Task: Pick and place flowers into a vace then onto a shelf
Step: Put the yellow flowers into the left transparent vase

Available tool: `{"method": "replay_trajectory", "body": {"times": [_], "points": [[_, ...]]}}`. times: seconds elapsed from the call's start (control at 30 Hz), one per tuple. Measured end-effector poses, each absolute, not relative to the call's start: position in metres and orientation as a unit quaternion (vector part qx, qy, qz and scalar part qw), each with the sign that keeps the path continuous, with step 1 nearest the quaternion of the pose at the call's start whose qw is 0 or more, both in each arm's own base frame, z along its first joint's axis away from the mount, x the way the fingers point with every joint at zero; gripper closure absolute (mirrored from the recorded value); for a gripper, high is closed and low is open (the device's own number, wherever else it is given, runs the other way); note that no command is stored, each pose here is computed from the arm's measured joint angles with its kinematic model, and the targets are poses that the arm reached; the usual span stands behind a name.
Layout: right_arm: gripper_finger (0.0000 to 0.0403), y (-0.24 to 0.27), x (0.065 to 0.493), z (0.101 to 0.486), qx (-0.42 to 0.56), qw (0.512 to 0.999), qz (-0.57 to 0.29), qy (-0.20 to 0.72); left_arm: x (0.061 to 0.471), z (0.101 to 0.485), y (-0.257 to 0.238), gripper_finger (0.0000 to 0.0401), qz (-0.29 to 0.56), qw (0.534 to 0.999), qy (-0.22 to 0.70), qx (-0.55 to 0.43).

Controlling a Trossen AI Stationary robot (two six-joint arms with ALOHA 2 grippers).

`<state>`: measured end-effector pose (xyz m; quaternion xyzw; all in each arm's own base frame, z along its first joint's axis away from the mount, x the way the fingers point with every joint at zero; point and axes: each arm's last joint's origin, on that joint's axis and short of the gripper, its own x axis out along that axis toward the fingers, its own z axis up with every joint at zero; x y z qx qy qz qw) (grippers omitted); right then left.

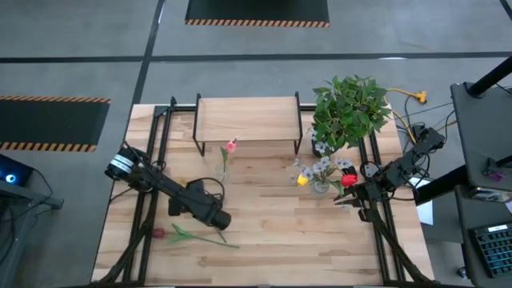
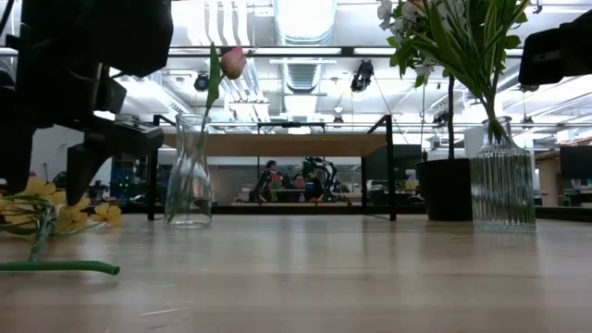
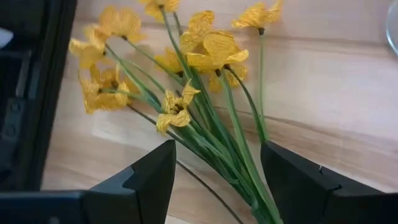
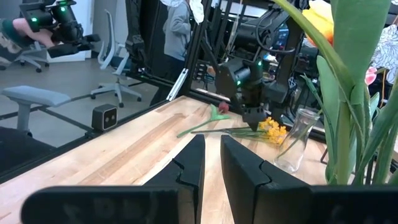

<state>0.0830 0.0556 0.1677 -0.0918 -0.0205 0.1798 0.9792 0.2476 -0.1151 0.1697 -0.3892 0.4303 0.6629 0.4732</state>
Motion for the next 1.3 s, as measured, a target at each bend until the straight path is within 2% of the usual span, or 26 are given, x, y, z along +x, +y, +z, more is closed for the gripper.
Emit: {"method": "replay_trajectory", "body": {"times": [0.33,0.67,0.83,1.1,1.3], "points": [[0.0360,0.056,0.083,0.167,-0.093,0.979,0.180,-0.019,0.246,0.164,-0.125,0.0183,0.674,0.462,0.390,-0.424],[0.0360,0.056,0.083,0.167,-0.093,0.979,0.180,-0.019,0.232,0.132,-0.116,0.0190,0.678,0.481,0.385,-0.402],[0.0360,0.056,0.083,0.167,-0.093,0.979,0.180,-0.019,0.231,0.131,-0.115,0.0242,0.664,0.494,0.405,-0.388],[0.0360,0.056,0.083,0.167,-0.093,0.979,0.180,-0.019,0.231,0.135,-0.115,0.0386,0.659,0.499,0.439,-0.352],[0.0360,0.056,0.083,0.167,-0.093,0.979,0.180,-0.019,0.229,0.135,-0.114,0.0396,0.665,0.501,0.436,-0.341]]}}
